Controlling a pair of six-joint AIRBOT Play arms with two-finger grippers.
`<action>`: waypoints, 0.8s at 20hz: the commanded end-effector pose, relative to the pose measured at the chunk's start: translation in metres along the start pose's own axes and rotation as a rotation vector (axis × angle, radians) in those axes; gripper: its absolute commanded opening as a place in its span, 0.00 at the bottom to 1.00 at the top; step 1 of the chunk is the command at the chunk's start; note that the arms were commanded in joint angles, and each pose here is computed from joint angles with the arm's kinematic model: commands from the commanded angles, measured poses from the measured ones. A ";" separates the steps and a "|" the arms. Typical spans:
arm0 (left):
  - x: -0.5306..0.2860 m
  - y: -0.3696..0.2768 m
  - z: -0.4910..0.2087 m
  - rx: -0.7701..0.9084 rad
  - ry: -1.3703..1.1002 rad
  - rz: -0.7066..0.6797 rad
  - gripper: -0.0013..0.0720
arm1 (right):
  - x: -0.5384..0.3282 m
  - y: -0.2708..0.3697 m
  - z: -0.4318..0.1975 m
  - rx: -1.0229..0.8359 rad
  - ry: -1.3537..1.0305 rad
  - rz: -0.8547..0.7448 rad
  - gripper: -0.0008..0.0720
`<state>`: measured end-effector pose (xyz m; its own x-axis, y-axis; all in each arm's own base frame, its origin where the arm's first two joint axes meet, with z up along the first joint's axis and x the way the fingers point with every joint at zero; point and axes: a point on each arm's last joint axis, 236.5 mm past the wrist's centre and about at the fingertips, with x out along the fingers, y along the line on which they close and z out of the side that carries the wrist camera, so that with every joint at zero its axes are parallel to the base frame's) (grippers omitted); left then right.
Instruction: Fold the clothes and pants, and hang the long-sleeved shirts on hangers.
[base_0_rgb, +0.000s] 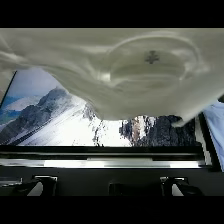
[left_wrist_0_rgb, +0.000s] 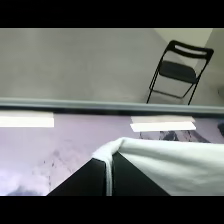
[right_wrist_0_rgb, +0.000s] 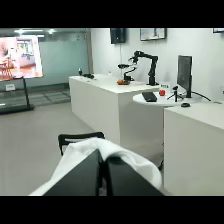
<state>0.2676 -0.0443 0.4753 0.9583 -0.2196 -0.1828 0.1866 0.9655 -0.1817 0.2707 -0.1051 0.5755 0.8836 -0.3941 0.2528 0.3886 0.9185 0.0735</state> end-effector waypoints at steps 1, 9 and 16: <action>0.041 0.021 -0.069 -0.051 0.277 0.006 0.04 | 0.065 0.020 -0.083 0.038 0.202 0.017 0.06; 0.145 0.027 -0.377 -0.451 0.987 -0.194 0.04 | 0.086 0.188 -0.495 0.585 1.396 0.329 0.06; 0.170 0.058 -0.405 -0.601 0.873 -0.128 0.04 | -0.077 0.139 -0.563 0.157 2.105 0.494 0.77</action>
<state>0.3446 -0.0908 0.0540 0.3608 -0.5715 -0.7370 -0.0531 0.7764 -0.6280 0.4842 0.0309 0.0528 0.1914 0.4727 -0.8602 0.2411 0.8269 0.5080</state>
